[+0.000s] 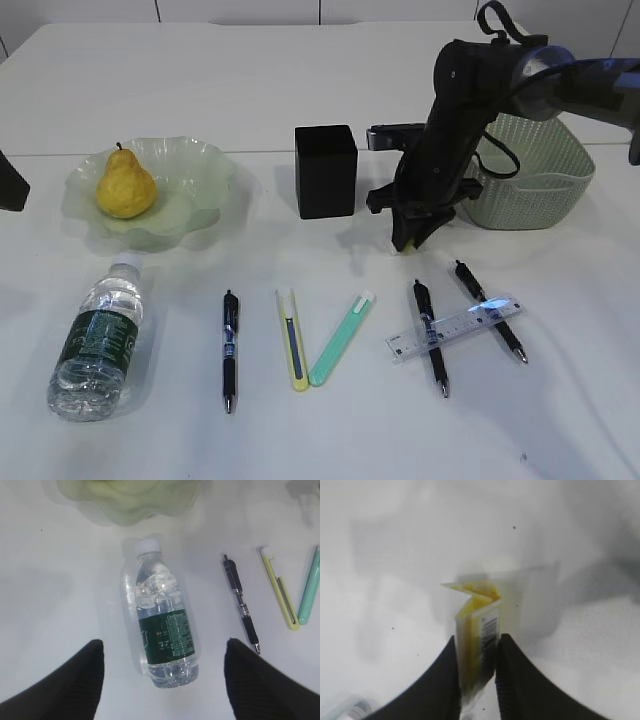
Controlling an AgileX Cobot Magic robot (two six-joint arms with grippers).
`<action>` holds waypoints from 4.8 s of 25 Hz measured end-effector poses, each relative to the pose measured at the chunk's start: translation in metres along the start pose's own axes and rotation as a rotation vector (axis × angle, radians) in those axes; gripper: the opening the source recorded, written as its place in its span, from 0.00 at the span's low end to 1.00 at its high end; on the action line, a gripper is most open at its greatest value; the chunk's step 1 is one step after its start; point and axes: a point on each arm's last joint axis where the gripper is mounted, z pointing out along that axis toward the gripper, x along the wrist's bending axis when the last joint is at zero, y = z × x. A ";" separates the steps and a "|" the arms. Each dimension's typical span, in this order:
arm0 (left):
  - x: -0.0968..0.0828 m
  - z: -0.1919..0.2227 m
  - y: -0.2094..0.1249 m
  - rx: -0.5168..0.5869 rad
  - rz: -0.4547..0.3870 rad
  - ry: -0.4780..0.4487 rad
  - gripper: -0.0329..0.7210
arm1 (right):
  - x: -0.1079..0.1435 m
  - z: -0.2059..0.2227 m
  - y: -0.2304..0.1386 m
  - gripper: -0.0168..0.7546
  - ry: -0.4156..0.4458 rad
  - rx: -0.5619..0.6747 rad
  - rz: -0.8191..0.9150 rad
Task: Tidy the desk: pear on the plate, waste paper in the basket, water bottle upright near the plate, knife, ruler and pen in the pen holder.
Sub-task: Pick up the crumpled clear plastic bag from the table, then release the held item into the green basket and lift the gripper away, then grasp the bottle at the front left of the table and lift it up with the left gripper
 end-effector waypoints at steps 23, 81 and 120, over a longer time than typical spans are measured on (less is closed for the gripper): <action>0.000 0.000 0.000 0.000 -0.002 0.000 0.74 | 0.004 -0.107 -0.001 0.01 -0.057 -0.196 -0.027; -0.003 0.000 0.000 0.001 -0.026 -0.028 0.74 | -0.067 -0.258 -0.068 0.69 -0.063 -0.484 0.314; -0.002 0.000 -0.003 0.028 -0.041 -0.023 0.74 | 0.034 -0.205 -0.251 0.68 -0.080 -0.216 0.143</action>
